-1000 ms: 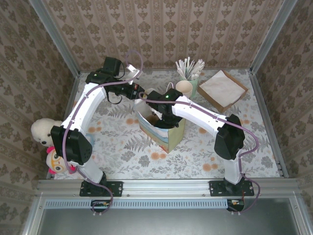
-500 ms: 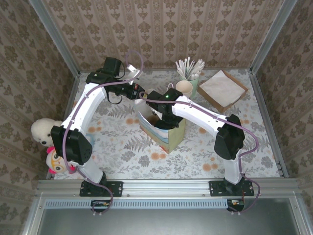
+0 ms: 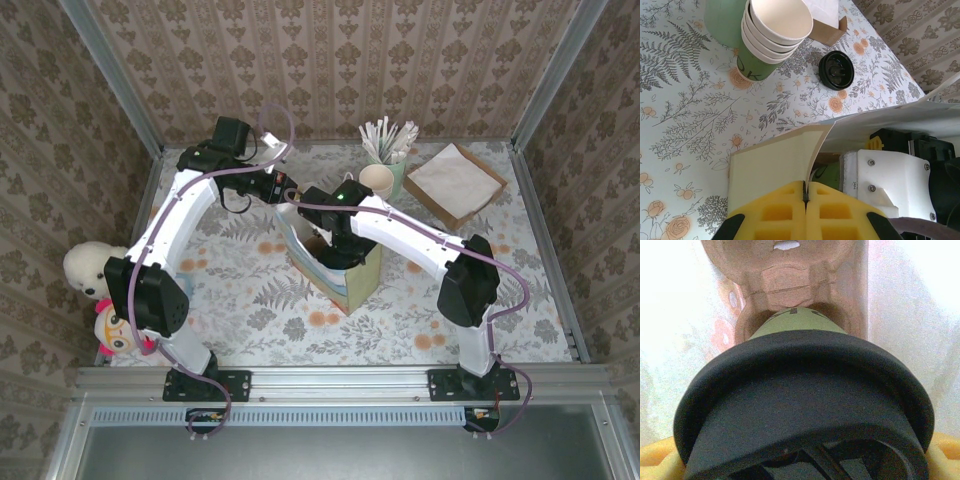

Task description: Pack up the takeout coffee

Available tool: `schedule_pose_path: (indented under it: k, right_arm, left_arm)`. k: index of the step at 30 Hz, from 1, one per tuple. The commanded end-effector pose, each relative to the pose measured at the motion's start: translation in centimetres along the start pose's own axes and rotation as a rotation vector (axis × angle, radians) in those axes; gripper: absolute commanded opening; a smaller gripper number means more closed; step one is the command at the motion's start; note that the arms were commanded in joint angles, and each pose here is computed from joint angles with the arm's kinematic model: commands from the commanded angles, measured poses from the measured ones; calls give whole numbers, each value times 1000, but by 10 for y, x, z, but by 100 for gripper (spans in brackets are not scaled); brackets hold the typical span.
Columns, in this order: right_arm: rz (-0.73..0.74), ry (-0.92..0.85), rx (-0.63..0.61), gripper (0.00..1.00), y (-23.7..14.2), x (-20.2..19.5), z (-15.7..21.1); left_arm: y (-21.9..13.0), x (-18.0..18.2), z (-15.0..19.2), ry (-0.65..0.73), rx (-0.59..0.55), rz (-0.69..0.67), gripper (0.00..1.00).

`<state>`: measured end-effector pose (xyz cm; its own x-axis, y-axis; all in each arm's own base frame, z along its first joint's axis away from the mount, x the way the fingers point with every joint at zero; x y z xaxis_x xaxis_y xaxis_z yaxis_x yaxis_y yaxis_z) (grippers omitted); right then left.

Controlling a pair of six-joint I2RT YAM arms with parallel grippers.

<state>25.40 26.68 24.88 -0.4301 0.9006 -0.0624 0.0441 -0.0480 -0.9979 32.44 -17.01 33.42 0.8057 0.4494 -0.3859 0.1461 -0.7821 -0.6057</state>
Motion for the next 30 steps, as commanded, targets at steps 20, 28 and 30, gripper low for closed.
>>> schedule_pose_path:
  k: [20,28,30]
  right_arm:
    - [55,-4,84,52,20,1,0]
    - [59,-5,82,52,22,1,0]
    - [59,-3,80,52,23,1,0]
  left_arm:
    - [-9,-9,-4,26,-37,10,0]
    - [-10,-10,-4,29,-41,9,0]
    - [-11,-11,-5,32,-44,1,0]
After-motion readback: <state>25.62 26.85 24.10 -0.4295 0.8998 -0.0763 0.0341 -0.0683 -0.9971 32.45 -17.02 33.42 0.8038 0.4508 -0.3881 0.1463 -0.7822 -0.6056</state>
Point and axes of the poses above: each hand's point on the last joint's axis, 136 mm out from that joint toward the fingers, its own y axis out along the fingers, its own x axis along the line the jaws close on, z = x × y, the point moved 10 cm from there along -y, back along the fingers, and after that the axes turned 8 degrees about y, right-handed, at the moved point
